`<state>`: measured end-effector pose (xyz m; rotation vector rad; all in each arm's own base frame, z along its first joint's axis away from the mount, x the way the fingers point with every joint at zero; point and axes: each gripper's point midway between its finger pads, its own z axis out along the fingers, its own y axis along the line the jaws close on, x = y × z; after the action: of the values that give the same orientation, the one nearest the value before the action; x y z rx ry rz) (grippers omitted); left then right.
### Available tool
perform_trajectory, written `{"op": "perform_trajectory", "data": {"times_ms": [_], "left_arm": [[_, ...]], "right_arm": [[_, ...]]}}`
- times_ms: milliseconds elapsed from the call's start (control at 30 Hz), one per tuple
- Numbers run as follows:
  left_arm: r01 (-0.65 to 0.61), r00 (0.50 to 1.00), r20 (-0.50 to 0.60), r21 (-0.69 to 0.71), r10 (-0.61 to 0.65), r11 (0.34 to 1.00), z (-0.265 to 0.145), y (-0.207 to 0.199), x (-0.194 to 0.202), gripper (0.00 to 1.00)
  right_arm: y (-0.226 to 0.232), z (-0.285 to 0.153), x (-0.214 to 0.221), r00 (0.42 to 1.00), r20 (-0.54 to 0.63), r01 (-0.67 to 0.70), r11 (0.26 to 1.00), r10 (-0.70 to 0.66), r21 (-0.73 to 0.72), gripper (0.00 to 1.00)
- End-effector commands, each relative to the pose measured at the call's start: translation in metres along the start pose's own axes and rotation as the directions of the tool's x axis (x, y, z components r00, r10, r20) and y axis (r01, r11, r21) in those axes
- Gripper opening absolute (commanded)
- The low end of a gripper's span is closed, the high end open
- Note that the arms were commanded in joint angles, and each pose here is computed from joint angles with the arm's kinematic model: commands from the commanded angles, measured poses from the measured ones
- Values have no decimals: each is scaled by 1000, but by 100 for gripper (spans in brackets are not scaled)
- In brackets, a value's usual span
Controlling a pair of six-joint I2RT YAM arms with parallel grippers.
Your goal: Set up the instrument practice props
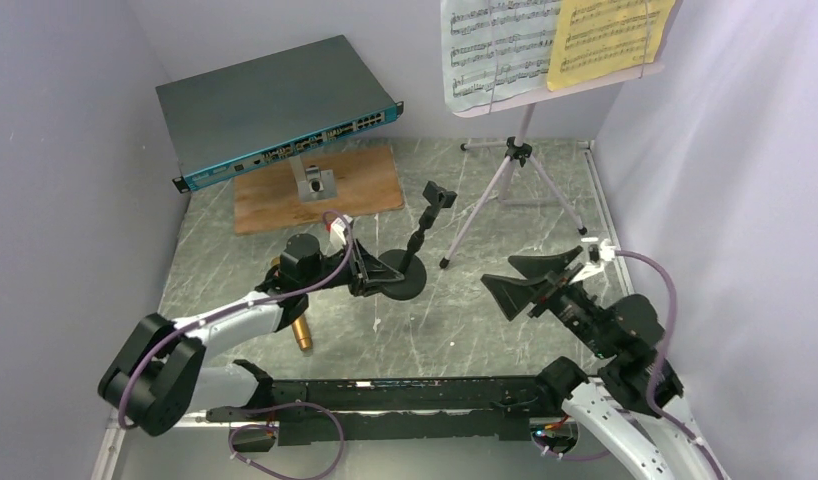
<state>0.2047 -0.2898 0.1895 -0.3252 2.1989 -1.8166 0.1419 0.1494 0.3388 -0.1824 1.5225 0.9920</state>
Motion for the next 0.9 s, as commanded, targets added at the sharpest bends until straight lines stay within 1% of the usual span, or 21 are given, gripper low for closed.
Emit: {"op": "perform_trajectory", "data": {"times_ms": [0, 133, 233, 267, 433, 600, 667, 733, 767, 833, 867], "left_arm": [[-70, 974, -186, 294, 129, 953, -12, -65, 29, 0], [-44, 961, -246, 318, 127, 947, -12, -64, 39, 0], [-42, 949, -283, 325, 139, 945, -9, -65, 47, 0], [-42, 945, -293, 327, 144, 944, -7, -65, 50, 0], [-27, 942, -309, 327, 133, 945, 0, -63, 58, 0], [-5, 935, -334, 326, 121, 945, 6, -58, 63, 0], [3, 933, -341, 329, 116, 944, 8, -57, 64, 0], [10, 932, -344, 336, 113, 942, 9, -56, 64, 0], [12, 932, -345, 337, 112, 941, 10, -56, 65, 0], [6, 932, -344, 338, 118, 941, 11, -54, 64, 0], [2, 933, -342, 325, 115, 946, 12, -51, 64, 3]], "right_arm": [[-4, 26, 15, 1000, -3, 4, 999, -4, -47, 98], [36, 51, 9, 999, 15, 37, 956, -35, -291, 93], [50, 72, 9, 999, 0, 39, 923, -43, -383, 88], [51, 80, 12, 999, -16, 36, 916, -46, -399, 87], [73, 88, 10, 999, 4, 34, 856, -37, -517, 82], [82, 96, 20, 998, -15, 40, 848, -56, -528, 69], [84, 97, 23, 997, -17, 52, 849, -71, -526, 61], [85, 99, 30, 995, -33, 62, 855, -91, -516, 50], [85, 101, 33, 993, -42, 71, 857, -107, -511, 43], [81, 105, 42, 987, -74, 90, 870, -143, -486, 25], [76, 108, 47, 983, -96, 96, 883, -157, -459, 17]]}}
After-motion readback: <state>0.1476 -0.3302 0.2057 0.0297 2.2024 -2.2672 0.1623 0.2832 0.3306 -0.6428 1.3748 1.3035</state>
